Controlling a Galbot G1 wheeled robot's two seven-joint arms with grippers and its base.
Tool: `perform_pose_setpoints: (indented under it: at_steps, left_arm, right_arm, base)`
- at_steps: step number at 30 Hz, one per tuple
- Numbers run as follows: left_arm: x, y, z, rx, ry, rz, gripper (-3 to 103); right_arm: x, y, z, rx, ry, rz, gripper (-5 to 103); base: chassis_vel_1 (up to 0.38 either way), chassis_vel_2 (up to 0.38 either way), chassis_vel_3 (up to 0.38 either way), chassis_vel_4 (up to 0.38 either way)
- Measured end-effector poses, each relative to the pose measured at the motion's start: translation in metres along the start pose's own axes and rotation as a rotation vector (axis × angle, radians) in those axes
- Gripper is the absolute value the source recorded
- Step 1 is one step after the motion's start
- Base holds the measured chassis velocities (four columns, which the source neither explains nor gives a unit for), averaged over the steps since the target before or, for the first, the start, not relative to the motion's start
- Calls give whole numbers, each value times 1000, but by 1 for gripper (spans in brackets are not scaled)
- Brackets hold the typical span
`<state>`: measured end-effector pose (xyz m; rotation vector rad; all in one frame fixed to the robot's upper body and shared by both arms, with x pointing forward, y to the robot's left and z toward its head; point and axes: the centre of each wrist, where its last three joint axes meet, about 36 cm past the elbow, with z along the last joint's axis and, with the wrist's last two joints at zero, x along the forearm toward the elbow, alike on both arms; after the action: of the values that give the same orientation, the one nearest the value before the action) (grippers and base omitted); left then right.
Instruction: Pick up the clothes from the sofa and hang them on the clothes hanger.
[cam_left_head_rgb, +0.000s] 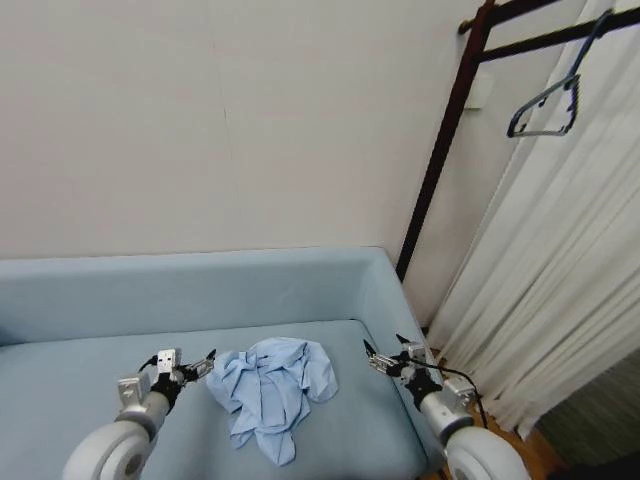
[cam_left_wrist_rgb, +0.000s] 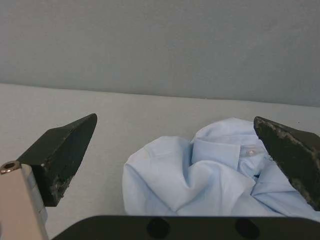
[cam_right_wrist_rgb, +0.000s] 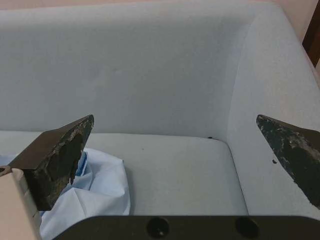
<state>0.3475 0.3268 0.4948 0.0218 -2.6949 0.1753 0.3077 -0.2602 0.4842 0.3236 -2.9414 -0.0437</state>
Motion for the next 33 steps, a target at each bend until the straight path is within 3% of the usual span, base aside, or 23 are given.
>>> perform_pose_setpoints:
  at_steps: [5, 8, 12, 24, 33]
  left_arm:
    - [-27, -7, 2, 4, 51, 12, 100]
    - [-51, -25, 7, 11, 119, 32, 100]
    - [-69, -37, 13, 10, 157, 56, 100]
    - [-117, -56, 25, 31, 207, 64, 100]
    - [-128, -74, 35, 34, 234, 68, 99]
  right_arm:
    - [-1, -3, 1, 10, 15, 4, 100]
    - [-3, -6, 3, 19, 31, 9, 100]
    - [-5, -9, 5, 26, 42, 17, 100]
    - [-3, -15, 7, 24, 59, 46, 100]
    - [-5, -18, 10, 27, 66, 52, 100]
  base:
    - [0, 0, 0, 0]
    - [0, 0, 0, 0]
    - [0, 0, 0, 0]
    - [0, 0, 0, 0]
    - [0, 0, 0, 0]
